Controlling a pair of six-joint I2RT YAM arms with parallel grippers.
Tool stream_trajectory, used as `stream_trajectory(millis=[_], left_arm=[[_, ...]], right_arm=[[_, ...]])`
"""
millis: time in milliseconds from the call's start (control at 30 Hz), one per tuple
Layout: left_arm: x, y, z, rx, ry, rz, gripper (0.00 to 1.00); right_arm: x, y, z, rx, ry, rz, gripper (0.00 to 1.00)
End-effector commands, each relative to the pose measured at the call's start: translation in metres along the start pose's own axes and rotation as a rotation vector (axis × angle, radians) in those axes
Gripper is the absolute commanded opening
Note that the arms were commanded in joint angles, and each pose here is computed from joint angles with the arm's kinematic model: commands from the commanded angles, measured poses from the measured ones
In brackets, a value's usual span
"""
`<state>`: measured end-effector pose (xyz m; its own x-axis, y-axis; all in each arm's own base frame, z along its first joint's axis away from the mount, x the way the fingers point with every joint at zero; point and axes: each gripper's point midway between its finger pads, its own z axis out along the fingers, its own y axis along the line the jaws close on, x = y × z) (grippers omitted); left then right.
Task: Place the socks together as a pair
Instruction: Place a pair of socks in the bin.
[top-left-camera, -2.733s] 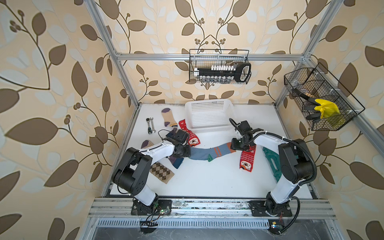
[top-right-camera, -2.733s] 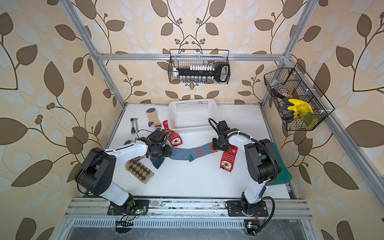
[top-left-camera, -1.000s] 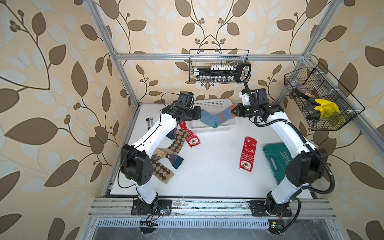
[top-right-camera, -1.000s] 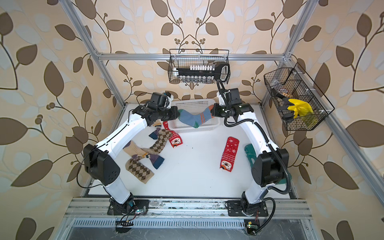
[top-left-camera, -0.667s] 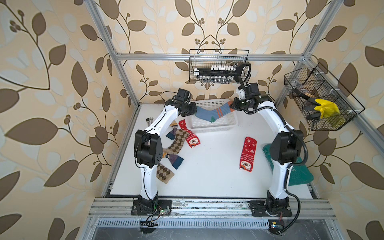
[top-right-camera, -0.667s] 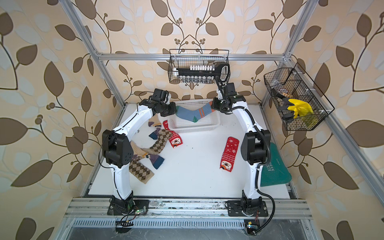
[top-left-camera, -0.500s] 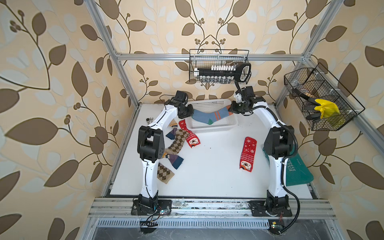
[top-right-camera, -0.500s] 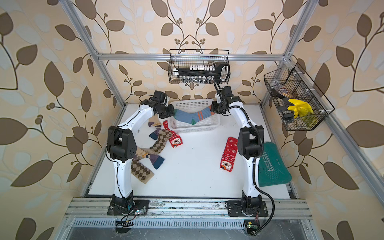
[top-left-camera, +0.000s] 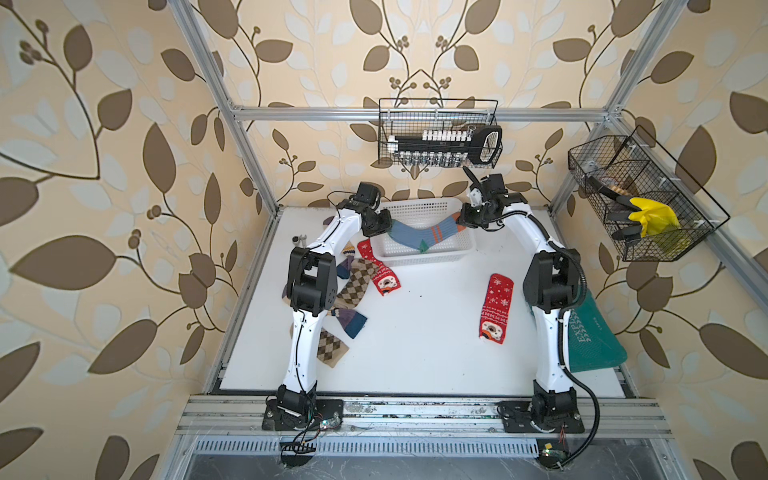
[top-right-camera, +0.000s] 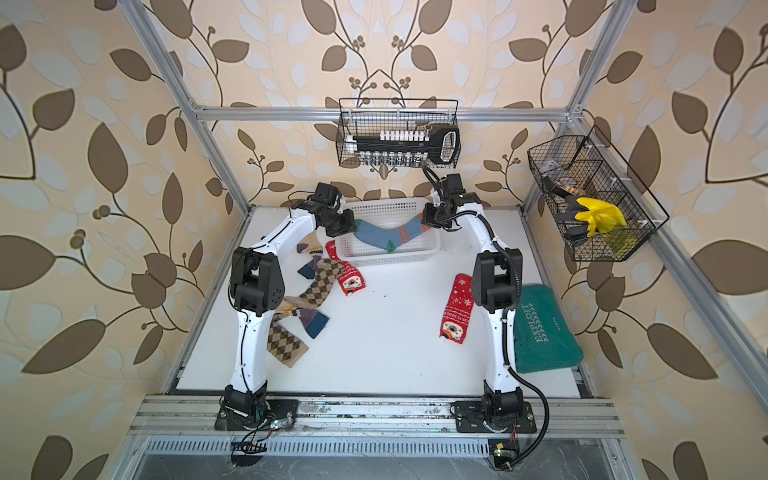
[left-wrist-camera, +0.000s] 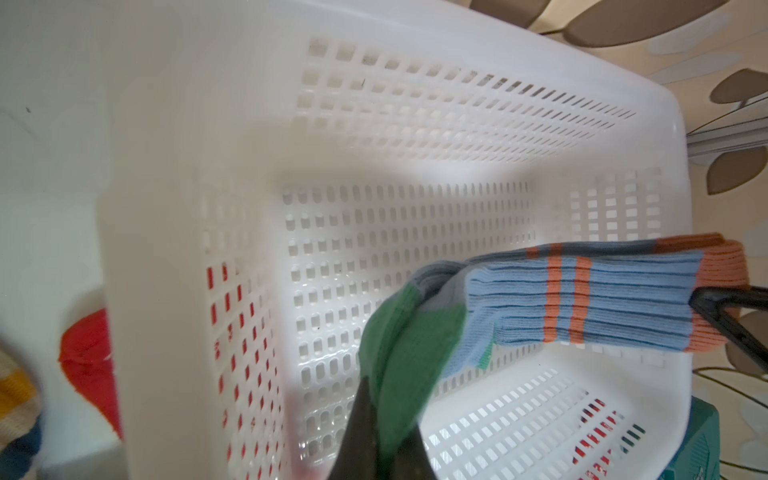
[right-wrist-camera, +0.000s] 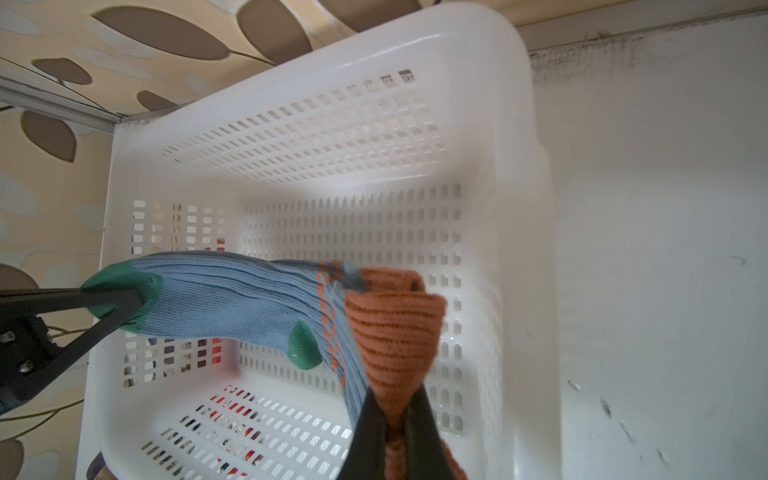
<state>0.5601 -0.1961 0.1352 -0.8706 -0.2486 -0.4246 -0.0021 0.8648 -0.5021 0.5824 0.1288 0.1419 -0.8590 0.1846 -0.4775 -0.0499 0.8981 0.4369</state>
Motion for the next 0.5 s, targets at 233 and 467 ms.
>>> stream_trajectory(millis=[233,467], left_arm=[[-0.031,-0.012,0.0,0.019,-0.087,0.032,0.0],[-0.031,-0.008,-0.001,0.003,-0.105,0.035,0.45]], right_arm=[[-0.024,-0.003,0.012,-0.033,-0.057,0.001,0.0],[-0.022,-0.007,0.013,-0.031,-0.058,0.008,0.25]])
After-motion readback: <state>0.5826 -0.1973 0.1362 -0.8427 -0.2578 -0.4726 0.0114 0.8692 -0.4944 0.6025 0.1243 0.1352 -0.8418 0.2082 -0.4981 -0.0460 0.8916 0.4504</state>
